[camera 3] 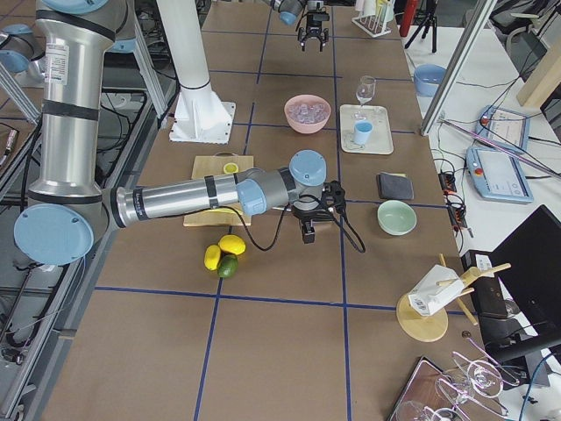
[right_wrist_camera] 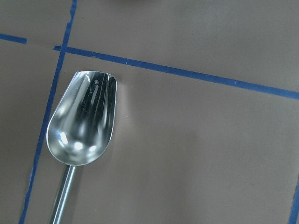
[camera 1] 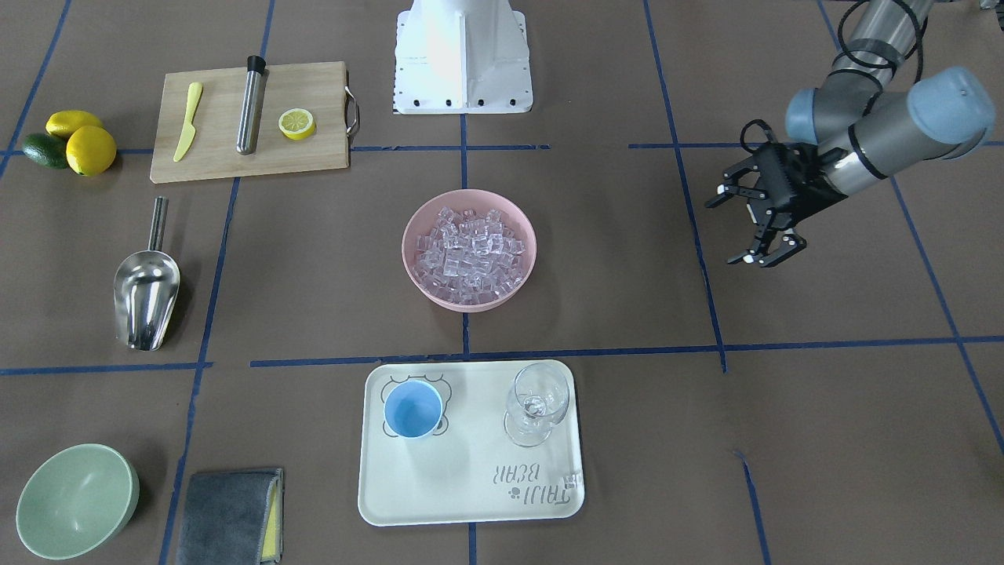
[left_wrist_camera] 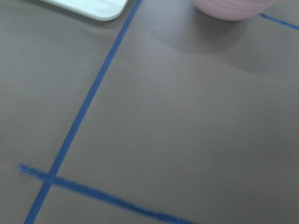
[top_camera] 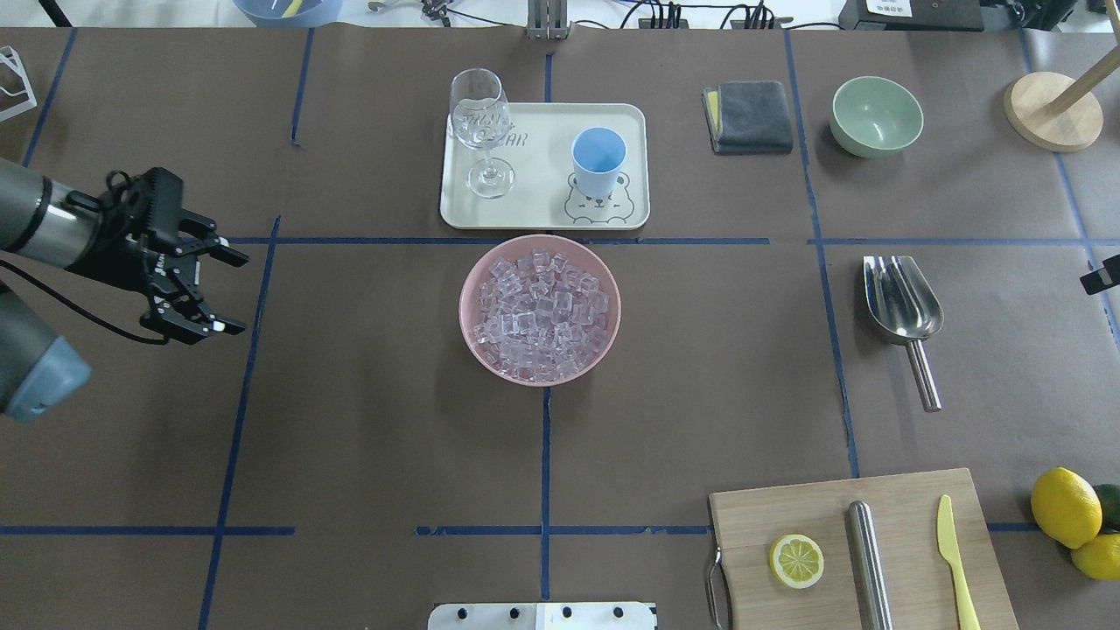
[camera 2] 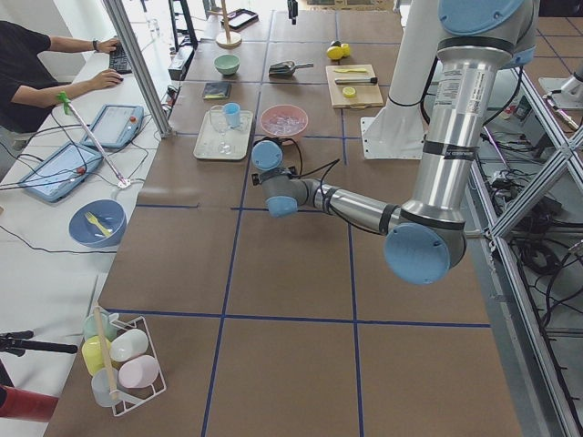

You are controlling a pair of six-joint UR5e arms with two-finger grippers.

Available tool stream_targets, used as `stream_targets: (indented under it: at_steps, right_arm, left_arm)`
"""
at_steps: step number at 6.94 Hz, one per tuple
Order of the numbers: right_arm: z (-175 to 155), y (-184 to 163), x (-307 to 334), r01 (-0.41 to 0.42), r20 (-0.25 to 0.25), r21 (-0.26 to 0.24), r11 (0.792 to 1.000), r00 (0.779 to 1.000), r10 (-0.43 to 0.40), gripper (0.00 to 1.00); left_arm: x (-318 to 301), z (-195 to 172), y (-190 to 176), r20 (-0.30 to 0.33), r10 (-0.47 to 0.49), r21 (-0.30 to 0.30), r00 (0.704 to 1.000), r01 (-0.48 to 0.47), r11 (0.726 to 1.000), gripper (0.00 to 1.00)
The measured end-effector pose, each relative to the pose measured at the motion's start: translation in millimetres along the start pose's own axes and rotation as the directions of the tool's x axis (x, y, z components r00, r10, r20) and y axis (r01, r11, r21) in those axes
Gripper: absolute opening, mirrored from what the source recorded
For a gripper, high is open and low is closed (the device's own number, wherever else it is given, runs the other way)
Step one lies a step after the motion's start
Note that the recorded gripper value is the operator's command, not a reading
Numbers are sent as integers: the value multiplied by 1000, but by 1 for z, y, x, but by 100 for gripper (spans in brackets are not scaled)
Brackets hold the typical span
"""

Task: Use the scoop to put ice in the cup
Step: 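Move the left gripper beside the pink bowl while the right reaches for the scoop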

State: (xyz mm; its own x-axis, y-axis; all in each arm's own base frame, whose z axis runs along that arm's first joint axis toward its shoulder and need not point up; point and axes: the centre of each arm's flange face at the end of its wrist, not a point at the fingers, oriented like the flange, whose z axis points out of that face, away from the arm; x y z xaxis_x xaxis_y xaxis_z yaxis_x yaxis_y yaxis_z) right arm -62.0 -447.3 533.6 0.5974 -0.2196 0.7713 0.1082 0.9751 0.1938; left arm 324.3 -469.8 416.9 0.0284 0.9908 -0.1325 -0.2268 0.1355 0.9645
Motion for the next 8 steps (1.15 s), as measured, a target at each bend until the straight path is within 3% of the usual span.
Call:
stream_targets:
  at_steps: [2,3,5,8]
  right_arm:
    - [0,-1,-7,8,5,4,1000,1000,-8,100]
    - [0,-1,-11,-4,8,6,1000,1000,4,100]
    - [1,-1,-27,-48,20,9,999,999,48,100]
    - [25,0,-66,-94,42,6,996,995,93,100]
  left_arm:
    - [31,76,-59,-21,98,40,995,-97,994,100]
    - [42,96,-71,-6,117,44,993,-116,992,100]
    - [54,119,-87,30,135,48,990,-137,989,100]
    - [58,138,-99,24,141,47,990,-142,989,100]
